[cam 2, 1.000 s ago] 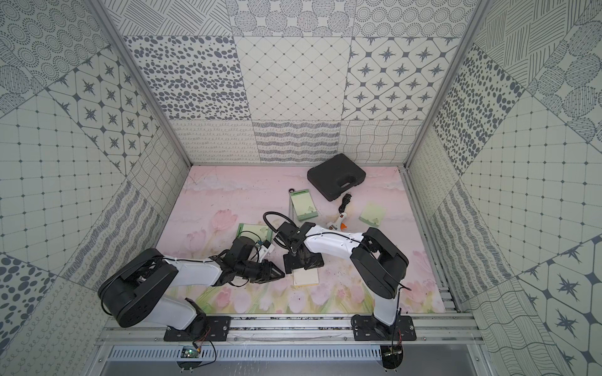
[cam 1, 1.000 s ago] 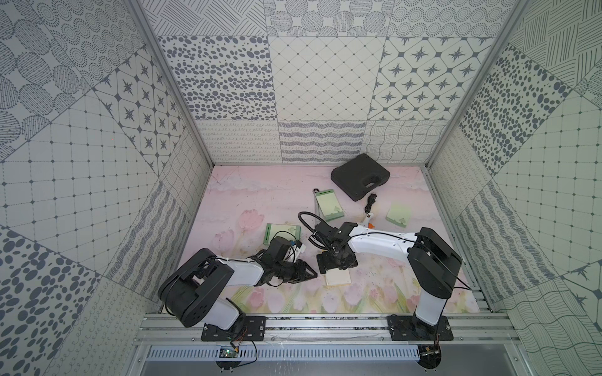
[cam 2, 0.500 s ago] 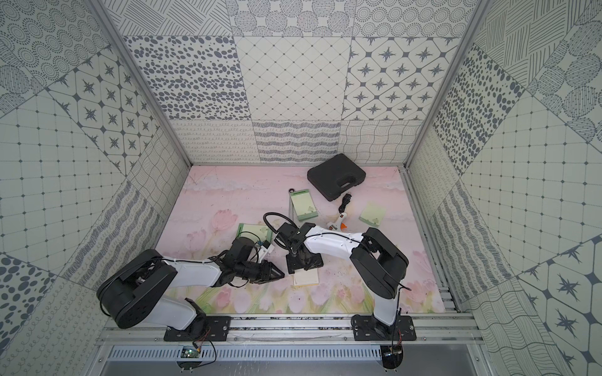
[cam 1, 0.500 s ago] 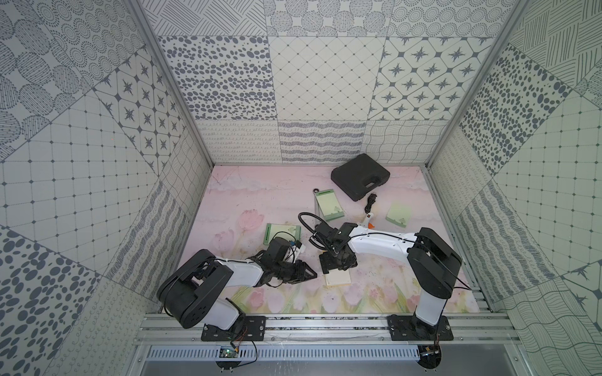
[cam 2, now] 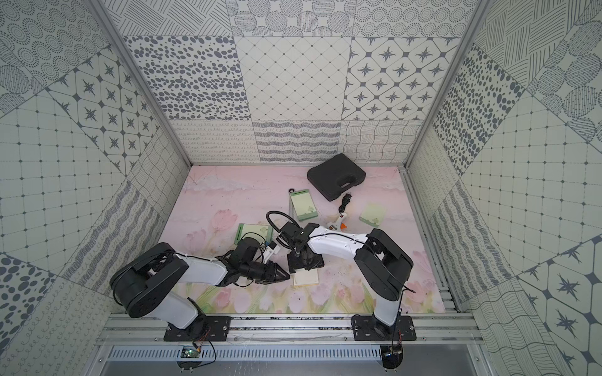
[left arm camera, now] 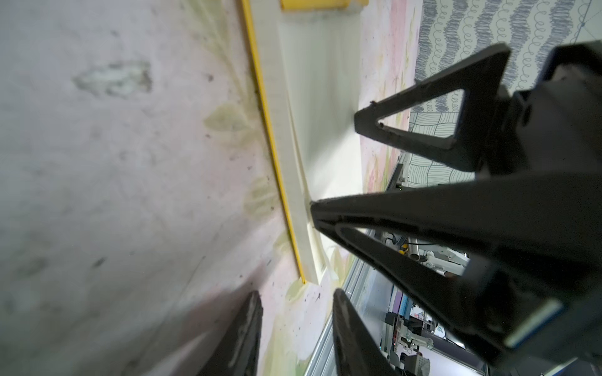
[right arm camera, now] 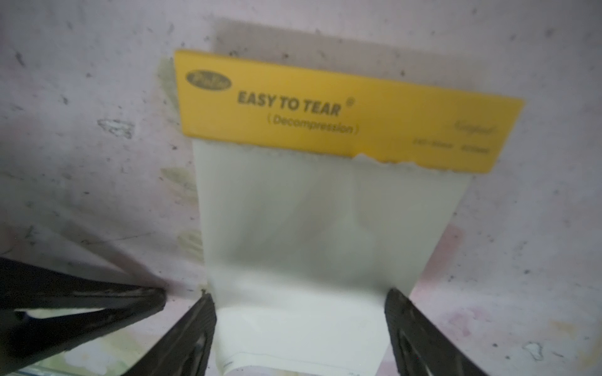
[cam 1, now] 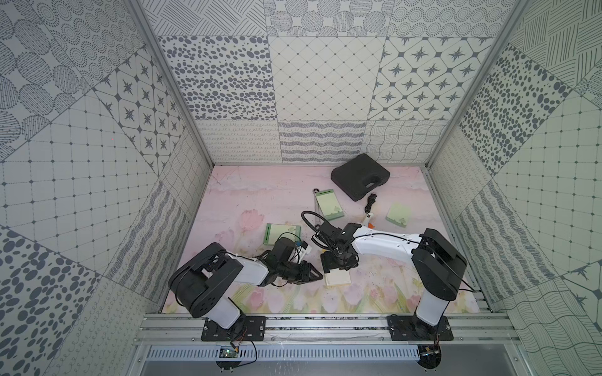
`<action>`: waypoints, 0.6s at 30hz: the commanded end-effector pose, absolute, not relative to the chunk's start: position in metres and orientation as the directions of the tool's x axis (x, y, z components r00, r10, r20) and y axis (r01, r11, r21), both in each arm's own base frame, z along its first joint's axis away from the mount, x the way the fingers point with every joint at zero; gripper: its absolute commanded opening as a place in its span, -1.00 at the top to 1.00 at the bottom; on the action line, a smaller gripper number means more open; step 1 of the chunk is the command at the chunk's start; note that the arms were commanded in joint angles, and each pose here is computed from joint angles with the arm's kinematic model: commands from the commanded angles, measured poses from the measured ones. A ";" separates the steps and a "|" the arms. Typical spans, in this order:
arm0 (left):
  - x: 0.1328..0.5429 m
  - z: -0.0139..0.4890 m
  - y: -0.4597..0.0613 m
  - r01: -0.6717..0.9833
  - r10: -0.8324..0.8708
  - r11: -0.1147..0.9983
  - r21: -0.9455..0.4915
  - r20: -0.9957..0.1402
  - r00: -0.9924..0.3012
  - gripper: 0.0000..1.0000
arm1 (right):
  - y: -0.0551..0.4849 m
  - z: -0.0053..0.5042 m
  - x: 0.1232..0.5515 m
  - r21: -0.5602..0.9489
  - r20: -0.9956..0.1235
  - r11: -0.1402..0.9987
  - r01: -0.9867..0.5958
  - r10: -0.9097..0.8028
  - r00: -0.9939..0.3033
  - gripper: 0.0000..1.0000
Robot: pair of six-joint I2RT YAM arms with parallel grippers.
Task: Tear off pages from different memo pads
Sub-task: Pick up the memo pad from the center of the board.
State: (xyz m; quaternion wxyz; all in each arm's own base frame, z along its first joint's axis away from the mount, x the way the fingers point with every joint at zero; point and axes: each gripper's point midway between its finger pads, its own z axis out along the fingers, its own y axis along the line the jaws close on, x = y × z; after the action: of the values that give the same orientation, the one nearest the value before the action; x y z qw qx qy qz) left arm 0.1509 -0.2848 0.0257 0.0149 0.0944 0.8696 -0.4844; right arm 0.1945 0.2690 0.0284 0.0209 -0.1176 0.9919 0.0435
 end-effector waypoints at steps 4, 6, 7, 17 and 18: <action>0.149 0.000 -0.285 0.121 0.132 0.615 -0.779 -0.050 -0.990 0.33 | 0.276 0.002 0.176 0.143 0.033 0.962 -0.233 -0.240 -0.970 -0.65; 0.149 -0.003 -0.284 0.108 0.124 0.629 -0.770 -0.038 -0.992 0.40 | 0.275 0.003 0.176 0.143 0.033 0.962 -0.232 -0.239 -0.970 -0.65; 0.150 -0.004 -0.283 0.103 0.120 0.635 -0.765 -0.035 -0.992 0.42 | 0.275 0.003 0.177 0.145 0.030 0.962 -0.231 -0.238 -0.971 -0.65; 0.148 -0.014 -0.284 0.071 0.110 0.655 -0.752 0.002 -0.994 0.59 | 0.276 0.006 0.177 0.171 0.022 0.961 -0.219 -0.226 -0.974 -0.65; 0.148 -0.016 -0.284 0.064 0.104 0.660 -0.749 0.006 -0.995 0.61 | 0.276 0.007 0.176 0.174 0.021 0.960 -0.218 -0.225 -0.974 -0.65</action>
State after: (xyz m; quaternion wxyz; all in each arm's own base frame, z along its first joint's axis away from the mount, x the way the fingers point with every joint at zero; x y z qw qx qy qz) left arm 0.1496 -0.3039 0.0178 -0.0111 0.0946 0.8710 -0.4819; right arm 0.1946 0.2689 0.0296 0.0237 -0.1129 0.9916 0.0588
